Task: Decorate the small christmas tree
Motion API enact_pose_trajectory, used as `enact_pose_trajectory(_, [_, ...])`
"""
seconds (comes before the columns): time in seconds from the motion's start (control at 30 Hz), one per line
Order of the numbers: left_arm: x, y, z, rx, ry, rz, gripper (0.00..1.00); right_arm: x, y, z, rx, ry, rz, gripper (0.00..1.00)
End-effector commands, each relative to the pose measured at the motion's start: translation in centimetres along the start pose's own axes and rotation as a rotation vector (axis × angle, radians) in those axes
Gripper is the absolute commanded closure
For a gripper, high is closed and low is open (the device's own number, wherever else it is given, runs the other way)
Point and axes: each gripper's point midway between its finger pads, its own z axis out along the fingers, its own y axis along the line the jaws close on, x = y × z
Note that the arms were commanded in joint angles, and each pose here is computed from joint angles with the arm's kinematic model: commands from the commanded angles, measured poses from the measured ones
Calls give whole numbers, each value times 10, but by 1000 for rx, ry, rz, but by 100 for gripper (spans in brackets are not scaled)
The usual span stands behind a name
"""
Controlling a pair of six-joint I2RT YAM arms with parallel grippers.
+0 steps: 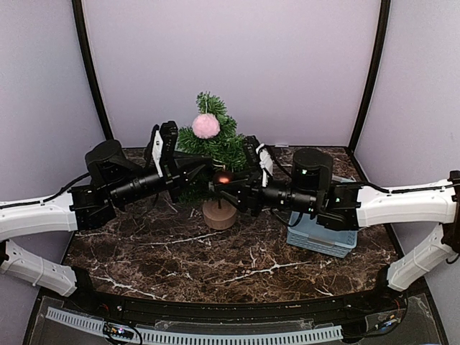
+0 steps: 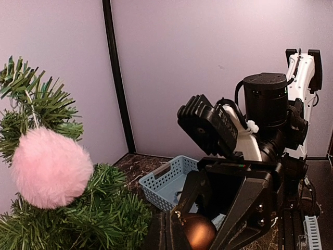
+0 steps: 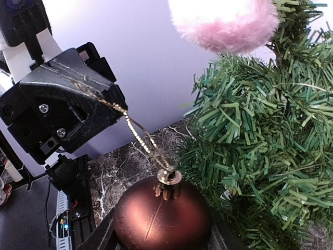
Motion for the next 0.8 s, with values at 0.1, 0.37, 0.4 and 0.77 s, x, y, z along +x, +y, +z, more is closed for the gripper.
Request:
enact_pose_trajectory(0.1, [18, -6, 7, 17, 30, -22, 100, 19, -6, -7, 21, 38, 33, 63])
enact_pose_trajectory(0.37, [36, -10, 3, 9, 68, -33, 100, 35, -4, -14, 7, 73, 68, 63])
enact_pose_trajectory(0.4, [39, -12, 2, 20, 78, -32, 100, 38, -3, -14, 1, 78, 73, 64])
enact_pose_trajectory(0.77, [43, -2, 5, -44, 93, -8, 100, 33, -8, -7, 27, 79, 55, 64])
